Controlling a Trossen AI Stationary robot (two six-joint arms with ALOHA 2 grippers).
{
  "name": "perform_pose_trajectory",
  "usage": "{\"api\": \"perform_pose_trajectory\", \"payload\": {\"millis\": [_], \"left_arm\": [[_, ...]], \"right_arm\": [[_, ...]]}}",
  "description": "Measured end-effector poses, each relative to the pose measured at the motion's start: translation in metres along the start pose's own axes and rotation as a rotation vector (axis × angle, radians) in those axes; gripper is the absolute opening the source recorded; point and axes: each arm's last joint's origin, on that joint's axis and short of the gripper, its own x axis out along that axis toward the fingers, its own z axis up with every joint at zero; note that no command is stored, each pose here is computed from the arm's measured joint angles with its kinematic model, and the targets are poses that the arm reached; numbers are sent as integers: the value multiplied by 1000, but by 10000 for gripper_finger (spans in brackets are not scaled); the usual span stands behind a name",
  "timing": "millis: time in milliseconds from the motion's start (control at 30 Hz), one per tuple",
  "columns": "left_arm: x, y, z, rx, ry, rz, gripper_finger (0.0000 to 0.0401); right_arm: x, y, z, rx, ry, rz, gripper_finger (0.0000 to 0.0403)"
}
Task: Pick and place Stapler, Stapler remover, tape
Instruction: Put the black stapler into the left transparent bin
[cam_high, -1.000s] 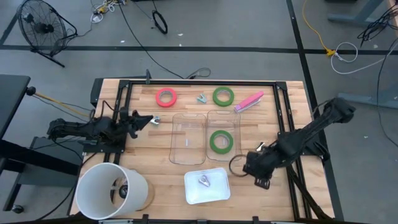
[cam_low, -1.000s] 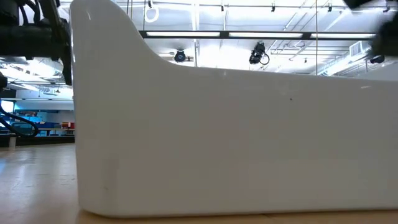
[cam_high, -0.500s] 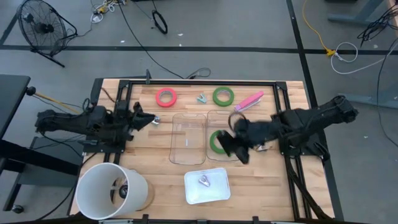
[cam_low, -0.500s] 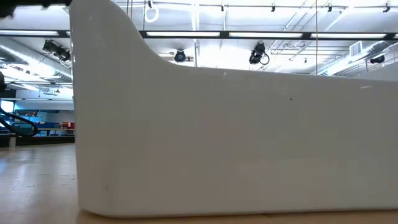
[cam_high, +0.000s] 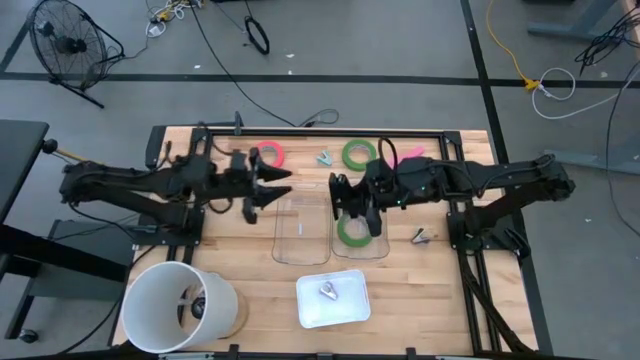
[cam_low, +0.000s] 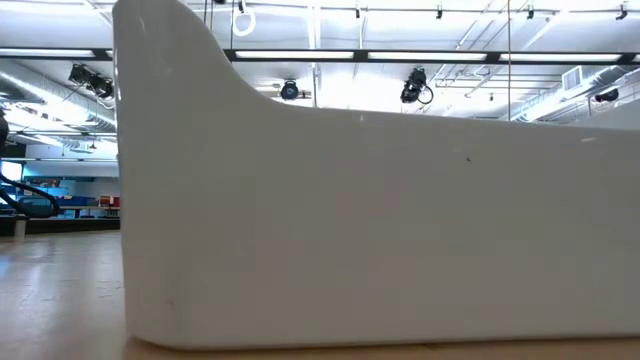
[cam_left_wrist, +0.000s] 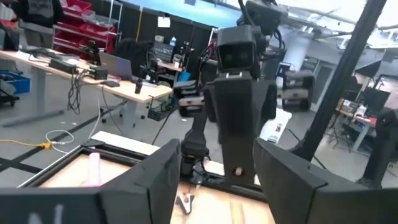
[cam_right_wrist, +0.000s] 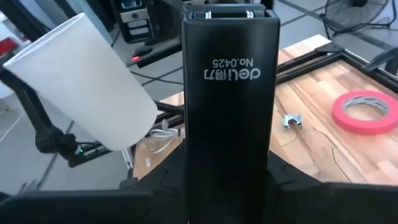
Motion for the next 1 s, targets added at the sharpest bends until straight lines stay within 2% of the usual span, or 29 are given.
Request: {"api": "perform_pose_trajectory", "payload": {"millis": [267, 433, 1000], "left_arm": [[50, -9, 10, -3, 16, 10, 218], [69, -10, 9, -8, 25, 21, 218], [79, -12, 9, -36, 39, -41, 218]], "right_arm": [[1, -6, 3, -82, -5, -6, 103], [1, -5, 4, -109, -11, 15, 103], [-2, -8, 8, -156, -16, 41, 103]]}}
